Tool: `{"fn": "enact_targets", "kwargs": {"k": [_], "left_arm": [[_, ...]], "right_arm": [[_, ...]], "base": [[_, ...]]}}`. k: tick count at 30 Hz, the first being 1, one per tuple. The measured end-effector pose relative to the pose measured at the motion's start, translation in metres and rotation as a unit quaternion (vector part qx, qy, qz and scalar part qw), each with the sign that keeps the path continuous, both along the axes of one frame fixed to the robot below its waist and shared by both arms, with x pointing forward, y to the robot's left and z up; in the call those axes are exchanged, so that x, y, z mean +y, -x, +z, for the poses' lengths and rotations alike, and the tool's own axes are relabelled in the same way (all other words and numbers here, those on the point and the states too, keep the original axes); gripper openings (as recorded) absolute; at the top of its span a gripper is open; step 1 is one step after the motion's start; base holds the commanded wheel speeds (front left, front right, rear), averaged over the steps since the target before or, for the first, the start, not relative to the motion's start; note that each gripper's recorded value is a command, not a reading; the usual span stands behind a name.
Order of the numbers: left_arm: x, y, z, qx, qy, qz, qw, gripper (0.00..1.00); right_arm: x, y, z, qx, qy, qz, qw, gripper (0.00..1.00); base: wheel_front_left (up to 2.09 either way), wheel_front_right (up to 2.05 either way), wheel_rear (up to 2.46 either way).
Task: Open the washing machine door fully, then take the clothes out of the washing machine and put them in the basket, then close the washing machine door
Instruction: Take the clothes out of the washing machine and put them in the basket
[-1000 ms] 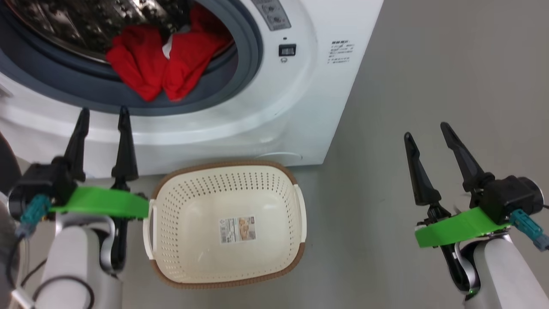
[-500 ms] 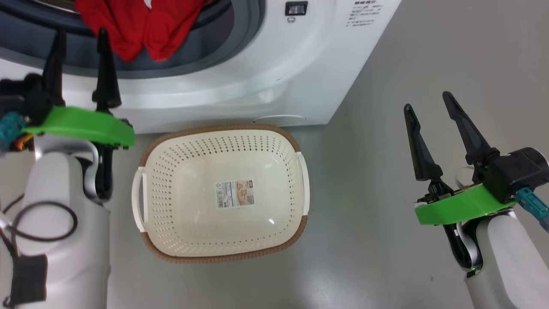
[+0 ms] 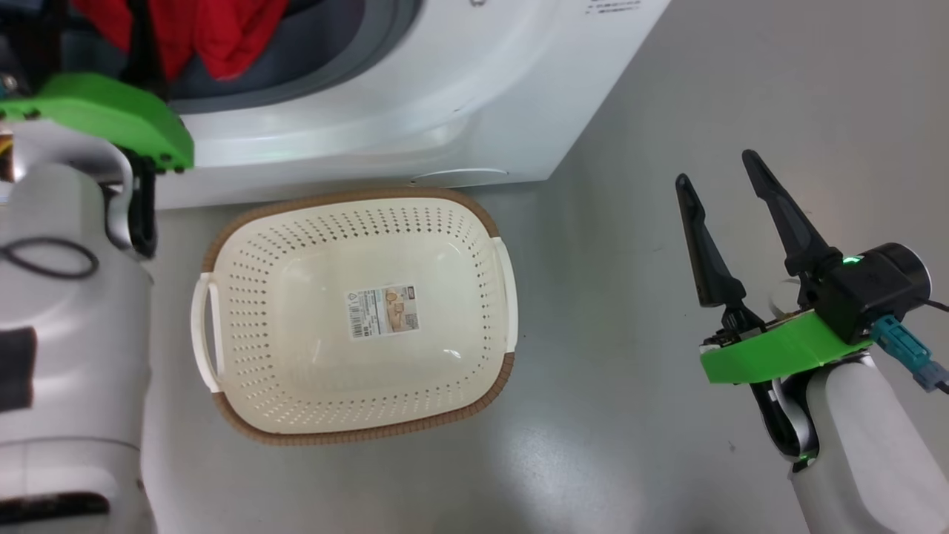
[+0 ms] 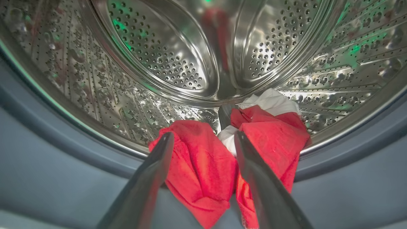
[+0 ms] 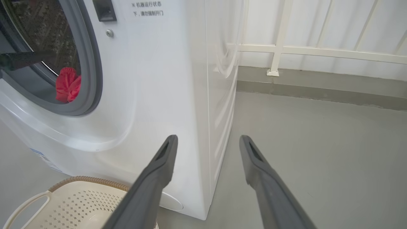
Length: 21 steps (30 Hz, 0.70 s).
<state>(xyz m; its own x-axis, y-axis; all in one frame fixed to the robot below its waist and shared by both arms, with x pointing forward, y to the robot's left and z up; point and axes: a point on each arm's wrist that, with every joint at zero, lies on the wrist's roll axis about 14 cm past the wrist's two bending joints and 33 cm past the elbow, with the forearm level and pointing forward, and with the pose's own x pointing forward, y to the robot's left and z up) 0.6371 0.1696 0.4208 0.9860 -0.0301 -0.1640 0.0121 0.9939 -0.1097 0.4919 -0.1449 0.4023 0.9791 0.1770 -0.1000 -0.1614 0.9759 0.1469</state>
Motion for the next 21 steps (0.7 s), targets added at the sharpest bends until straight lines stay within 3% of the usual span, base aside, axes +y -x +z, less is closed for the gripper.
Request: {"fn": "enact_targets", "kwargs": {"k": [13, 21], "left_arm": [[-0.009, -0.022, -0.031, 0.097, -0.057, -0.022, 0.993, 1.0], [-0.005, -0.021, -0.056, 0.16, -0.134, -0.034, 0.977, 1.0]], "right_arm": [[-0.007, 0.002, -0.009, 0.014, -0.003, -0.014, 1.0, 1.0], [-0.015, 0.001, -0.007, 0.011, 0.0, -0.025, 1.0, 1.0]], "base": [[0.0, 0.0, 0.0], [0.0, 0.0, 0.0]]}}
